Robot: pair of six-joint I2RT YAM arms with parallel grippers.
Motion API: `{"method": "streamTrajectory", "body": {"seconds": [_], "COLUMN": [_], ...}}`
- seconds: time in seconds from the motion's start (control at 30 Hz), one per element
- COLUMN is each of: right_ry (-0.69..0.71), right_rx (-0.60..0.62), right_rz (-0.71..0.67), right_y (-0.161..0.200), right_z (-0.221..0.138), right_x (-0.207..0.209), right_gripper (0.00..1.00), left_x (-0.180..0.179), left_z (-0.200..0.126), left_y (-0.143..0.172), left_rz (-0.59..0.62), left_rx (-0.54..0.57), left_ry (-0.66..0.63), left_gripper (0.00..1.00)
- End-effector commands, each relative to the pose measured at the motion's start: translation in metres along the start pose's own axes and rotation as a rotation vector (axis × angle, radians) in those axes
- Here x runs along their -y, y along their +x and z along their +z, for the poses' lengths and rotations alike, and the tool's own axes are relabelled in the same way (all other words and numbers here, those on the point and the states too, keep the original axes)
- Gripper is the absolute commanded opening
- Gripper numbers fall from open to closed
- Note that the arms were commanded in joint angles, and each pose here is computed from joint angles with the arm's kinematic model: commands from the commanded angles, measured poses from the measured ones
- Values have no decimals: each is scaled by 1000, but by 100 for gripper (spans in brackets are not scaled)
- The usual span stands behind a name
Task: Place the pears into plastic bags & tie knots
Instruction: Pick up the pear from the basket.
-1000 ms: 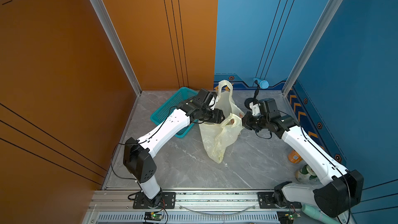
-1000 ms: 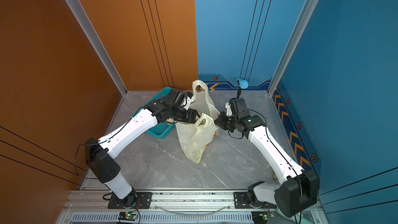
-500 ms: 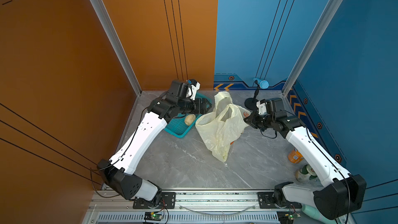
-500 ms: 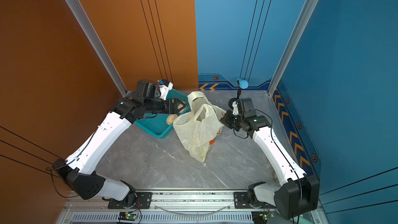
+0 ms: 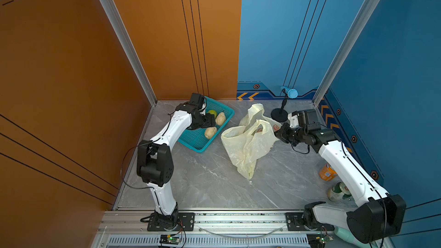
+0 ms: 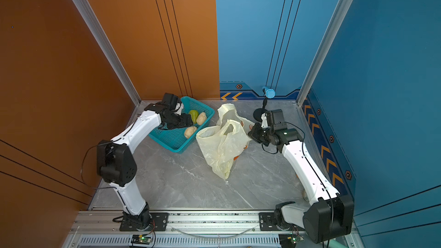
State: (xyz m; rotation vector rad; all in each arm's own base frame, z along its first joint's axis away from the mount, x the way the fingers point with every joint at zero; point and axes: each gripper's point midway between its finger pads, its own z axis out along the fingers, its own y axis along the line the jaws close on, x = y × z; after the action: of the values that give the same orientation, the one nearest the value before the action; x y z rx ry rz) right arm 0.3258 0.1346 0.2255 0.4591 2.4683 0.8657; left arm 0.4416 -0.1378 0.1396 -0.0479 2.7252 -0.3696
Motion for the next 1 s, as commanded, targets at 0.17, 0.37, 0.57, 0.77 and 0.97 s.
{"method": "streamTrajectory", "body": {"seconds": [0.17,0.37,0.57,0.77,0.97], "right_ry": [12,8,0,-4,-10], "right_rx": [6,4,5,0,-2], "right_rz": [-16,-19,-25,-31,-37], "right_y": [4,4,3,3,3], "right_z": [-6,-4,-3,-1,0], "right_x": [2,-1,-5,-8,-11], "right_gripper": [0,0,0,0,0], "left_x": [-22,-24,-25,-20,-5], "left_z": [54,65,50,10,-51], "left_y": [3,-6,-12,-17,-17], "left_rz": [43,56,58,66,58], "left_rx": [-130,-123,-92,-22,88], "left_ry": [-60,-74,-73,-67,-17], "left_gripper": [83,71,51,36,34]}}
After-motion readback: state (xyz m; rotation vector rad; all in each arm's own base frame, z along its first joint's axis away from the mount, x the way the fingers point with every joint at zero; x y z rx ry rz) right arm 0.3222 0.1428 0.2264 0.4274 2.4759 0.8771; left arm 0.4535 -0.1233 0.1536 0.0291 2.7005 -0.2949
